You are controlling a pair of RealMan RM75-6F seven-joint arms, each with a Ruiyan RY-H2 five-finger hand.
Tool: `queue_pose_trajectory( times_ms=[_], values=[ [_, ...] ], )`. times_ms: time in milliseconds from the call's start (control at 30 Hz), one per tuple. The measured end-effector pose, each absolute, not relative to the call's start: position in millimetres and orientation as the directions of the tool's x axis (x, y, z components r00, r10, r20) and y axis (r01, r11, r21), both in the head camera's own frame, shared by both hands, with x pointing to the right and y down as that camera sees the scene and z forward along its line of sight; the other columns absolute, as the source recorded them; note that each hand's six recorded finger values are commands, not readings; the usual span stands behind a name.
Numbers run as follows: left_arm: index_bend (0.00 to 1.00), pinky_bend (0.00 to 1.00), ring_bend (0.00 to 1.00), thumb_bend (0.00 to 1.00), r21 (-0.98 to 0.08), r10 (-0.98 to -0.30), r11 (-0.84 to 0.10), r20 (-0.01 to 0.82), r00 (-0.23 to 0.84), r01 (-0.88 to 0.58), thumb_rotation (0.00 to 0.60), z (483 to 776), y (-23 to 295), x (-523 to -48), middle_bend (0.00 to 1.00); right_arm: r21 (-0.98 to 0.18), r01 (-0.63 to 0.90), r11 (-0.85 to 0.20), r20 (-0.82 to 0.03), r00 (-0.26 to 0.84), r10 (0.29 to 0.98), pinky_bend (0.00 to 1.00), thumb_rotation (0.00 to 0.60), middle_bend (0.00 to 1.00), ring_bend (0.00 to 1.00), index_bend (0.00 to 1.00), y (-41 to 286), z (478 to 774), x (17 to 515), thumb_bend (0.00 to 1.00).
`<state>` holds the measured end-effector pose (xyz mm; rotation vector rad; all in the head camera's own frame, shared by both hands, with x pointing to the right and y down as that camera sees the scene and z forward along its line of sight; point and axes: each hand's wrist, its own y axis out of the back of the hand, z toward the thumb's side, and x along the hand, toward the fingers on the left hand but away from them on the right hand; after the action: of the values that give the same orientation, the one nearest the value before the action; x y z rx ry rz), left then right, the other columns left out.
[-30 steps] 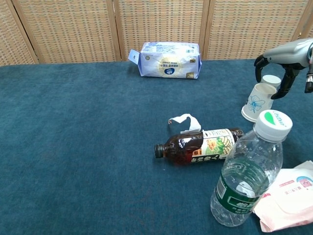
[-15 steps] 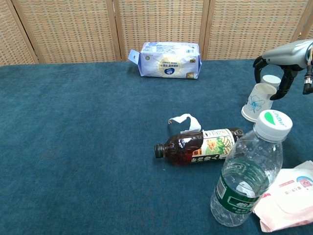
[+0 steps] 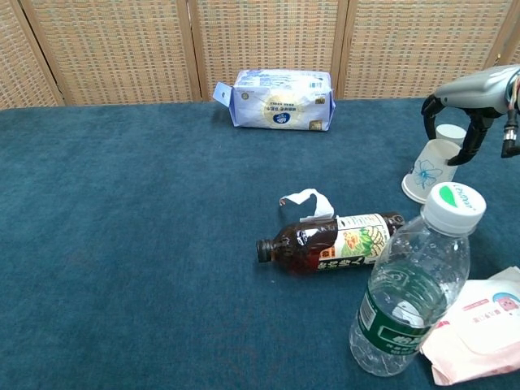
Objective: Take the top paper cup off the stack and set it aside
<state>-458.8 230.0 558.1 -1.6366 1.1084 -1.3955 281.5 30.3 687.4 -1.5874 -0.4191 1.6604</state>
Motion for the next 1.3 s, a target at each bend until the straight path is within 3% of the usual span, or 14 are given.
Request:
queue_pose_trajectory(
  times_ms=[767,1300],
  values=[
    [0.0,0.0,0.0,0.27,-0.911,-0.927,-0.375,0.372,0.049,-0.169,0.6,555,230,-460,0.0,-0.728,-0.378,-0.572,-0.647,0.101,0.756,0.16,0.6,0.14,0.0,0.42,18,644,263,0.29],
    [0.0,0.0,0.0,0.27,-0.912,-0.928,-0.373,0.37,0.05,-0.171,0.6,554,230,-460,0.0,-0.701,-0.414,-0.58,-0.661,0.074,0.746,0.16,0.6,0.14,0.0,0.43,19,640,263,0.3]
  ],
)
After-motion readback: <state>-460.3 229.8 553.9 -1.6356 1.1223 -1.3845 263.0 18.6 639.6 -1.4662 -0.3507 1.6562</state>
